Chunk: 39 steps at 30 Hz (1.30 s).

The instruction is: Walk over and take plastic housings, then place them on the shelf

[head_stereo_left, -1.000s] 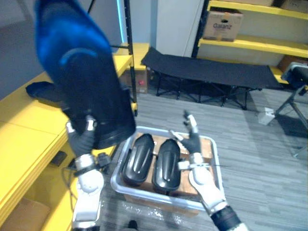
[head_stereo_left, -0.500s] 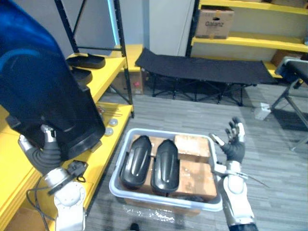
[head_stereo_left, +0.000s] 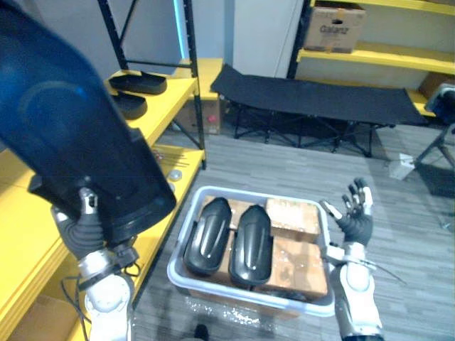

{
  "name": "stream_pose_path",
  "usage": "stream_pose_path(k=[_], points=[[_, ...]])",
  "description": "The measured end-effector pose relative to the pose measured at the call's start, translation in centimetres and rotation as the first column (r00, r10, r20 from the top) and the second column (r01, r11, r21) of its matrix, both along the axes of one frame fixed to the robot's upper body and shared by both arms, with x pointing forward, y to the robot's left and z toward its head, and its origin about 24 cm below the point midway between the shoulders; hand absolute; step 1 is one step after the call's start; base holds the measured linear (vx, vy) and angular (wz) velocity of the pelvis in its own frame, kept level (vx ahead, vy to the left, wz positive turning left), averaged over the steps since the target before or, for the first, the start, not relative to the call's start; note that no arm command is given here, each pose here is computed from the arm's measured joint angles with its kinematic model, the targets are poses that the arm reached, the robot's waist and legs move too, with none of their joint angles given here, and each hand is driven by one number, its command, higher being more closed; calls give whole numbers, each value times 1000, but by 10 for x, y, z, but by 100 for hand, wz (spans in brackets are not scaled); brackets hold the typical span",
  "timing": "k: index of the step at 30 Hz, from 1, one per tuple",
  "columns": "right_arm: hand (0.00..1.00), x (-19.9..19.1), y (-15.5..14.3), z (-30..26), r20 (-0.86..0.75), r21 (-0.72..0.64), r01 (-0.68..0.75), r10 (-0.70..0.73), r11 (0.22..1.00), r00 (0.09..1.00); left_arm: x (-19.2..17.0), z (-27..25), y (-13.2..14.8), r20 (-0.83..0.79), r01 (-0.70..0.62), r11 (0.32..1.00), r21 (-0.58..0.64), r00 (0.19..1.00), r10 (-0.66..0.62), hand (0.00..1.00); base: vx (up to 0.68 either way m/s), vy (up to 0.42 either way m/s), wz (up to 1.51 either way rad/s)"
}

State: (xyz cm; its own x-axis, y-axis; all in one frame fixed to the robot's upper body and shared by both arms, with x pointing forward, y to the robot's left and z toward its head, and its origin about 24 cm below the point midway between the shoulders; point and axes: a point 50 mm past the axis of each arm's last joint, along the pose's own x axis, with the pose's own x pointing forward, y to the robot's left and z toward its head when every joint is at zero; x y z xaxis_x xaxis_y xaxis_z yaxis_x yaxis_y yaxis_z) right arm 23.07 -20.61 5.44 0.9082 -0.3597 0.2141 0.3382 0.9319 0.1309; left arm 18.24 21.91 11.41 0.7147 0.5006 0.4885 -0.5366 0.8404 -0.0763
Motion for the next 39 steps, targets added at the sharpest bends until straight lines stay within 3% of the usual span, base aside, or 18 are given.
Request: stream_pose_path(k=[7,12,16,21,26,28,29,39], points=[[0,3,16,-5,-16,24,-94,94,995,995,5,-6,-14,-16,74,996,-51,997,-75,100,0,0,0],[0,3,24,-12,-45,23,-144,145,989,988,1,-13,-11,-54,22,998,-64,998,-25,100,6,-27,40],[0,5,33,-17,-71,19,-182,183,983,981,-15,-23,9,-110,-121,990,-68,987,113,100,26,-38,81],[0,19,58,-17,-91,-42,-246,242,968,966,-59,-42,42,-234,-366,929,-54,909,345,100,68,3,91],[0,34,69,-10,-81,-59,-260,255,964,964,-96,-49,57,-281,-479,878,-20,845,455,100,-3,23,36],[0,34,69,-11,-86,-66,-249,243,966,966,-98,-47,58,-256,-467,883,-51,860,440,100,-34,15,-2],[0,33,69,-11,-93,-116,-228,218,967,971,-91,-42,54,-204,-392,917,-75,906,370,100,-26,-8,-27],[0,38,59,-8,-105,-135,-209,196,968,975,-88,-45,55,-213,-408,906,-114,900,379,100,3,-22,-1]])
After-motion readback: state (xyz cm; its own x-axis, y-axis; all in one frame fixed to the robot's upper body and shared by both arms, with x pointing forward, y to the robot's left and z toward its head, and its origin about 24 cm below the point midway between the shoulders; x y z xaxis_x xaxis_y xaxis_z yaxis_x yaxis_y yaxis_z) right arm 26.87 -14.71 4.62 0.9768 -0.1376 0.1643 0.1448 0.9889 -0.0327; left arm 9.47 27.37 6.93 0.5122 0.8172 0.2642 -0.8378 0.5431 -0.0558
